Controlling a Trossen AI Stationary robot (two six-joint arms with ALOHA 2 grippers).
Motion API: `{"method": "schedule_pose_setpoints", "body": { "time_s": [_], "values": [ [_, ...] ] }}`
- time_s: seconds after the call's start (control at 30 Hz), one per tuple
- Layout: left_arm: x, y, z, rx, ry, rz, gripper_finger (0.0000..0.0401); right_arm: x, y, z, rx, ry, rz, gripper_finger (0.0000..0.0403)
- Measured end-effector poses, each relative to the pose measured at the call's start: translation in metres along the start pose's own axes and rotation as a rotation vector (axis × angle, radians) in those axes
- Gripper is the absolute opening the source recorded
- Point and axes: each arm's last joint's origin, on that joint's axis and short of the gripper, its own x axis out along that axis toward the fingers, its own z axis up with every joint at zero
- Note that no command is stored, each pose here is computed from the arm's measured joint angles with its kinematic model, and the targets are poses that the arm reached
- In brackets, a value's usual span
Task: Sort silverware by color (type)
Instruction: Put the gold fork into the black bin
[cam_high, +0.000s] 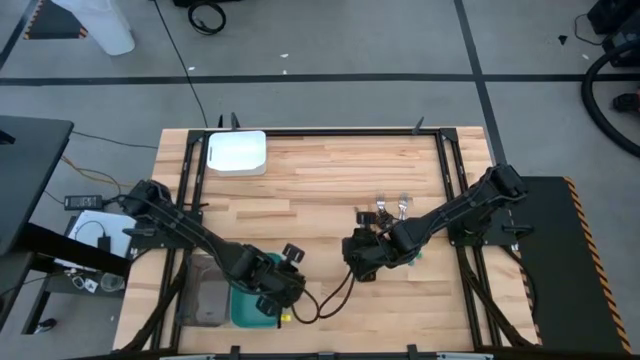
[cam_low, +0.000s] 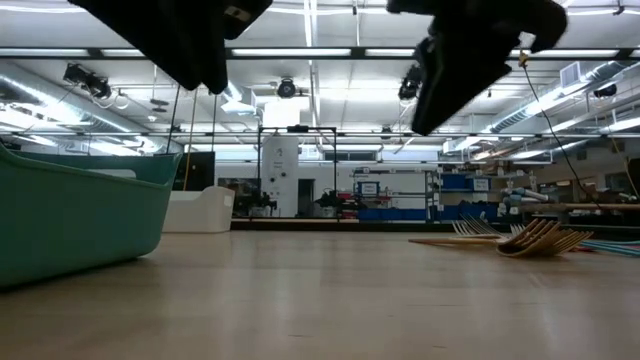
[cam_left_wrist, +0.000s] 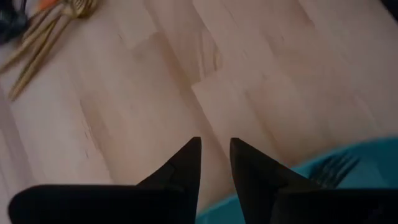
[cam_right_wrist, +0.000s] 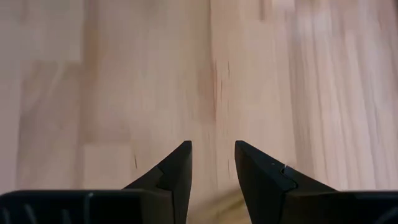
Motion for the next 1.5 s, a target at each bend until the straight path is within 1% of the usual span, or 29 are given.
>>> {"method": "schedule_pose_setpoints", "body": {
  "time_s": [0.07,0.17,0.23,0.3,0.4,0.5,0.57,0.67,0.73,0.87,0.93,1.07,1.2,1.33,1.4,1.5],
  "values": [
    [0.001,0.003,0.000,-0.066,0.002,0.005,0.0093,0.000,-0.001,-0.006,0.011,0.067,0.011,0.0132],
    [0.002,0.007,0.000,-0.199,-0.004,0.011,0.0093,-0.003,-0.001,-0.015,0.013,0.144,0.010,0.0132],
    [0.003,0.010,0.002,-0.292,-0.021,0.012,0.0093,-0.006,0.000,-0.020,-0.003,0.179,0.002,0.0132],
    [0.003,0.010,0.004,-0.353,-0.038,0.011,0.0093,-0.009,0.003,-0.023,-0.036,0.201,0.000,0.0132],
    [0.003,0.011,0.006,-0.406,-0.064,0.006,0.0093,-0.011,0.005,-0.028,-0.088,0.240,0.004,0.0132],
    [0.002,0.011,0.009,-0.458,-0.097,-0.001,0.0093,-0.013,0.003,-0.034,-0.088,0.307,0.019,0.0130],
    [0.002,0.012,0.012,-0.502,-0.125,-0.006,0.0093,-0.013,0.000,-0.037,-0.076,0.361,0.010,0.0128],
    [0.002,0.013,0.016,-0.553,-0.168,-0.016,0.0093,-0.014,-0.001,-0.039,-0.074,0.377,0.002,0.0125],
    [0.001,0.013,0.018,-0.566,-0.188,-0.020,0.0094,-0.013,-0.001,-0.038,-0.112,0.368,0.014,0.0124],
    [0.001,0.013,0.020,-0.542,-0.206,-0.021,0.0094,-0.009,-0.001,-0.037,-0.222,0.344,0.044,0.0122],
    [0.000,0.010,0.020,-0.510,-0.210,-0.017,0.0094,-0.005,-0.002,-0.040,-0.282,0.355,0.050,0.0122],
    [0.005,-0.005,0.022,-0.392,-0.231,0.077,0.0094,0.010,-0.001,-0.051,-0.385,0.345,0.073,0.0122],
    [0.004,-0.015,0.026,-0.291,-0.268,0.088,0.0094,0.023,-0.001,-0.061,-0.407,0.337,0.068,0.0122],
    [0.007,-0.016,0.031,-0.201,-0.311,0.061,0.0093,0.031,-0.006,-0.067,-0.411,0.356,0.056,0.0120],
    [0.014,-0.014,0.034,-0.168,-0.367,0.029,0.0093,0.035,-0.009,-0.070,-0.415,0.371,0.054,0.0117],
    [0.024,-0.011,0.027,-0.105,-0.385,0.026,0.0093,0.039,-0.015,-0.070,-0.412,0.383,0.054,0.0112]
  ]
}}
